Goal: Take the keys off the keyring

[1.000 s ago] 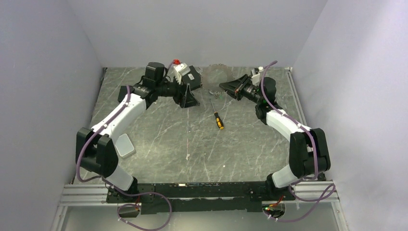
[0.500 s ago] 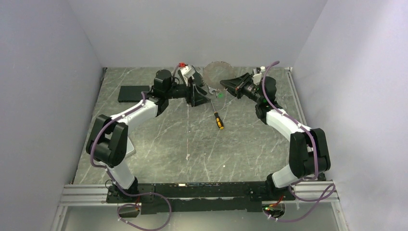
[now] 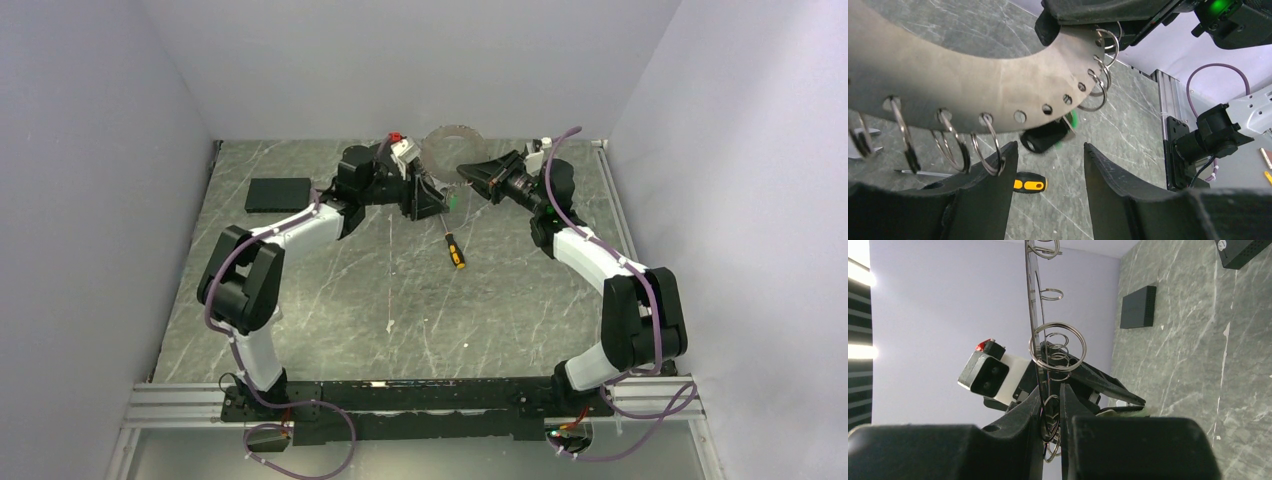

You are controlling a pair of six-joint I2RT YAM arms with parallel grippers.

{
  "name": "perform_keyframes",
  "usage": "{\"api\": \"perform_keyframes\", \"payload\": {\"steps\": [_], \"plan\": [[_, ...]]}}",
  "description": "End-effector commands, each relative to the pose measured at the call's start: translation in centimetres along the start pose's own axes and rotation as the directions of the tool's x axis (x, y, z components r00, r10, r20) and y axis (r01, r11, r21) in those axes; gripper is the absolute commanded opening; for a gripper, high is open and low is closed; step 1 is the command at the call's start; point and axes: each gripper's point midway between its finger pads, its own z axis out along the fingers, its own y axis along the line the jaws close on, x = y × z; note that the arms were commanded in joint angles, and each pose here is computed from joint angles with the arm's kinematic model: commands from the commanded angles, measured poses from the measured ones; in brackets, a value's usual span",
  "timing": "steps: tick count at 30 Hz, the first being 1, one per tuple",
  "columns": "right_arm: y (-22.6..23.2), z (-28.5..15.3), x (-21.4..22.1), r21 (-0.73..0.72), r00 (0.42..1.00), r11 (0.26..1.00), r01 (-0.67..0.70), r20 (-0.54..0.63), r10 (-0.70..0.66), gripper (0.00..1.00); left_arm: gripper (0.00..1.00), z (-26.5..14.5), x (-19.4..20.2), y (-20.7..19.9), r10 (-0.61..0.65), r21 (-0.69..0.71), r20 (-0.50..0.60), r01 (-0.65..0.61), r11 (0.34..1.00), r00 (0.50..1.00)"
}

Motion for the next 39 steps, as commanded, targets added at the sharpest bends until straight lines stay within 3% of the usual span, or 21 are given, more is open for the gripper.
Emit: {"api": "perform_keyframes", "payload": {"steps": [1, 8, 15, 18, 29, 34, 39], "plan": [[4.6, -0.6, -0.2, -0.123, 0.997, 0.990, 0.071, 0.033, -0.067, 0.00, 0.56, 0.9, -2.0, -0.5, 0.034, 0.012, 0.030, -0.034, 0.999, 0.999], [4.8, -0.5, 0.1, -0.130, 0.997, 0.989, 0.075, 0.025, -0.072, 0.00, 0.56, 1.3, -1.9, 0.3, 0.029, -0.045, 0.015, -0.029, 0.999, 0.999], [4.9, -0.5, 0.3, -0.134, 0.997, 0.988, 0.076, 0.018, -0.074, 0.00, 0.36, 1.4, -2.0, 0.8, 0.021, -0.067, 0.003, -0.021, 0.998, 1.000], [4.9, -0.5, 0.4, -0.133, 0.997, 0.988, 0.080, 0.017, -0.078, 0.00, 0.32, 1.4, -2.0, 0.8, 0.022, -0.072, 0.001, -0.022, 0.997, 1.000], [4.1, -0.3, 0.3, -0.095, 0.997, 0.993, 0.075, 0.017, -0.073, 0.00, 0.40, 0.8, -2.1, 1.4, 0.053, -0.127, -0.002, -0.053, 0.990, 0.999], [2.7, 0.3, -0.3, 0.023, 0.998, 0.998, 0.052, 0.024, -0.052, 0.00, 0.43, 0.7, -2.2, 2.0, 0.073, -0.158, -0.010, -0.074, 0.985, 0.997], [2.3, 0.7, -0.3, 0.039, 0.999, 0.999, 0.027, 0.033, -0.029, 0.00, 0.46, 1.1, -2.3, 2.4, 0.079, -0.161, -0.013, -0.080, 0.984, 0.997]]}}
